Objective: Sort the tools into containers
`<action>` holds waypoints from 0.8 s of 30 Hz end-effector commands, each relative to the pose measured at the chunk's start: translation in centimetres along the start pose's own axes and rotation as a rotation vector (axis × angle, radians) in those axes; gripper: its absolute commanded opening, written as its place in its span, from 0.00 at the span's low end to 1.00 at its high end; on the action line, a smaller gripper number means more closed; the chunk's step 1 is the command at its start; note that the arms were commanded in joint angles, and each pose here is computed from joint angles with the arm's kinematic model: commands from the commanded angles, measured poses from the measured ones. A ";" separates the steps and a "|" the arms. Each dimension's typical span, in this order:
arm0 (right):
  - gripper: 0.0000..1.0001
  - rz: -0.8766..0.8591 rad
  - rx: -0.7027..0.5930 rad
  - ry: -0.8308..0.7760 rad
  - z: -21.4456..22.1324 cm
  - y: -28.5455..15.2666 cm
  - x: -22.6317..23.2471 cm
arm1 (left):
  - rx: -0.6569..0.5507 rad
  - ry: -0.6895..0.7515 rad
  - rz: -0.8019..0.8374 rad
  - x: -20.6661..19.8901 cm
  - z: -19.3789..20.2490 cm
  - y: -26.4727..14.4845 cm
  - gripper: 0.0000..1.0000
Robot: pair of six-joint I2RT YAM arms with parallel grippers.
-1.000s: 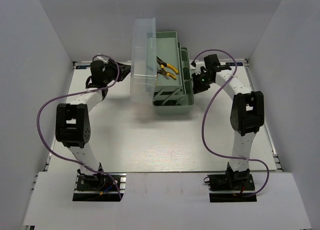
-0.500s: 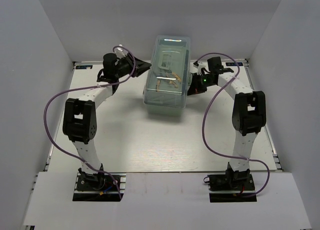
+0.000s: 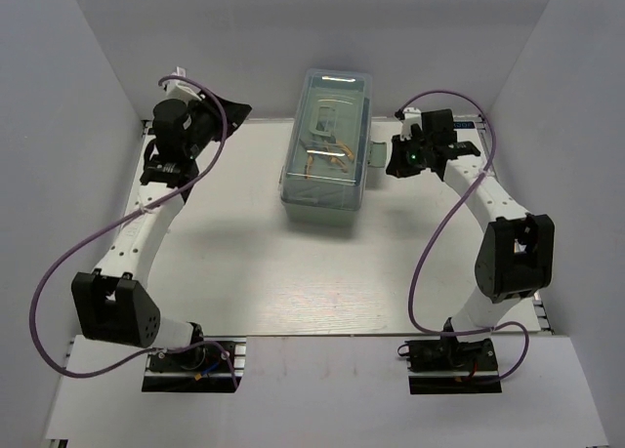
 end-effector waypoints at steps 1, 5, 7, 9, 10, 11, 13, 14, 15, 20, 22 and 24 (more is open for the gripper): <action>0.10 -0.067 -0.040 -0.061 -1.7 -0.2 1.0 | 0.235 0.079 -0.139 5.4 6.5 1.9 0.35; 0.14 -0.082 -0.033 -0.065 -2.6 0.4 1.4 | 0.405 0.081 -0.079 6.9 10.4 5.0 0.25; 0.14 -0.042 -0.042 -0.076 -3.4 0.6 1.4 | 0.491 0.090 -0.140 8.6 12.7 5.7 0.24; 0.15 -0.030 -0.042 -0.099 -4.0 1.0 1.5 | 0.504 0.109 -0.160 8.9 13.3 5.9 0.24; 0.15 -0.022 -0.046 -0.101 -4.6 0.7 1.5 | 0.513 0.124 -0.151 8.9 13.9 6.1 0.24; 0.17 -0.022 -0.052 -0.098 -5.0 0.6 1.6 | 0.539 0.118 -0.141 8.9 14.8 6.3 0.24; 0.17 -0.012 -0.061 -0.093 -5.2 0.7 1.6 | 0.586 0.112 -0.067 8.5 15.8 6.8 0.24; 0.17 -0.012 -0.068 -0.091 -5.2 0.7 1.5 | 0.596 0.117 -0.031 8.4 16.0 7.1 0.23; 0.17 -0.008 -0.072 -0.087 -5.3 0.7 1.5 | 0.630 0.112 0.022 8.1 17.1 7.3 0.23; 0.17 0.023 -0.093 -0.094 -4.8 0.1 1.2 | 0.666 0.140 0.149 6.0 18.1 7.7 0.23; 0.17 0.038 -0.108 -0.108 -5.0 -0.6 1.1 | 0.693 0.146 0.177 5.3 18.8 7.7 0.23; 0.17 0.075 -0.119 -0.118 -5.2 -1.0 0.7 | 0.720 0.142 0.164 5.5 19.1 7.3 0.23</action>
Point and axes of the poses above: each gripper's point midway between its finger pads, its own y axis out along the fingers, its own x axis along the line the jaws close on, z = x × y, the point moved 7 cm from there along -y, back along the fingers, and after that the axes turned 9 degrees about y, right-handed, at the moved point
